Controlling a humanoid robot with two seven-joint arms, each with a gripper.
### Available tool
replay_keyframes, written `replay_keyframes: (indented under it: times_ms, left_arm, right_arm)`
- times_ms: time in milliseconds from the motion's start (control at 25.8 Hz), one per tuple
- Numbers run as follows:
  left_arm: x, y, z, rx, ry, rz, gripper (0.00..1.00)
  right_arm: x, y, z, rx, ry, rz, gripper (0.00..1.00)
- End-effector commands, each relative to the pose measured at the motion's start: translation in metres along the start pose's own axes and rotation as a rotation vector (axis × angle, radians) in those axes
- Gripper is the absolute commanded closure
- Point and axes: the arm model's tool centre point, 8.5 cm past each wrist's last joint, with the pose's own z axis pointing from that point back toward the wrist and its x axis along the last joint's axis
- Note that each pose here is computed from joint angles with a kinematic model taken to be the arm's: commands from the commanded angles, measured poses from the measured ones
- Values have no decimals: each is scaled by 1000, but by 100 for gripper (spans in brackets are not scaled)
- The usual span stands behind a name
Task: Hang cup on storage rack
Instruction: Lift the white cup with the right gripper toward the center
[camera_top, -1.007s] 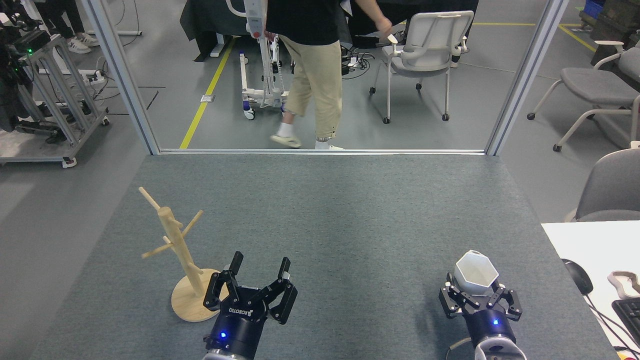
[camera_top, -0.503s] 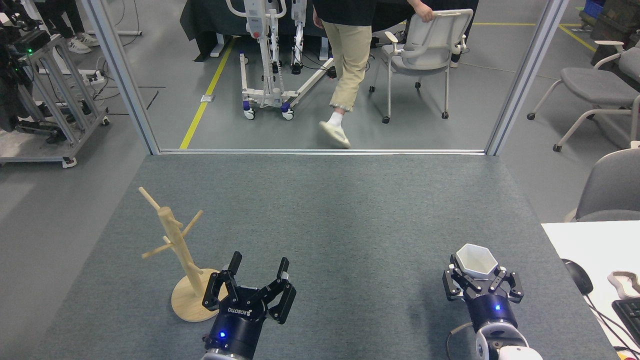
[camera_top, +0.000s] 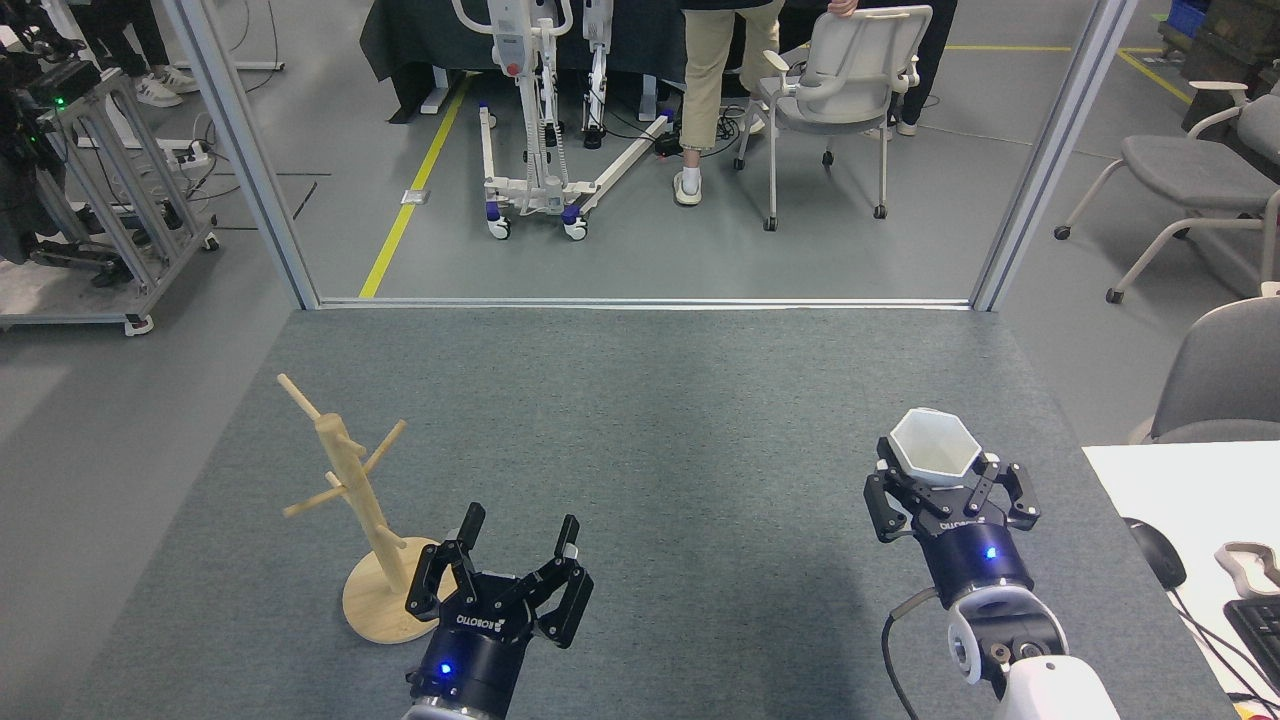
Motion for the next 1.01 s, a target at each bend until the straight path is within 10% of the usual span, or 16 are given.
replay_keyframes:
  times_ms: [0, 465, 968]
  left_arm:
    - [0, -2, -1, -7, -3, 1, 0]
    - [15, -9, -11, -121, -96, 10, 1]
    - [91, -10, -21, -151, -46, 117, 2]
  right_arm:
    - [21, -33, -1, 14, -63, 29, 100]
    - [130, -147, -56, -41, -84, 11, 100]
    - [193, -161, -40, -60, -97, 47, 100]
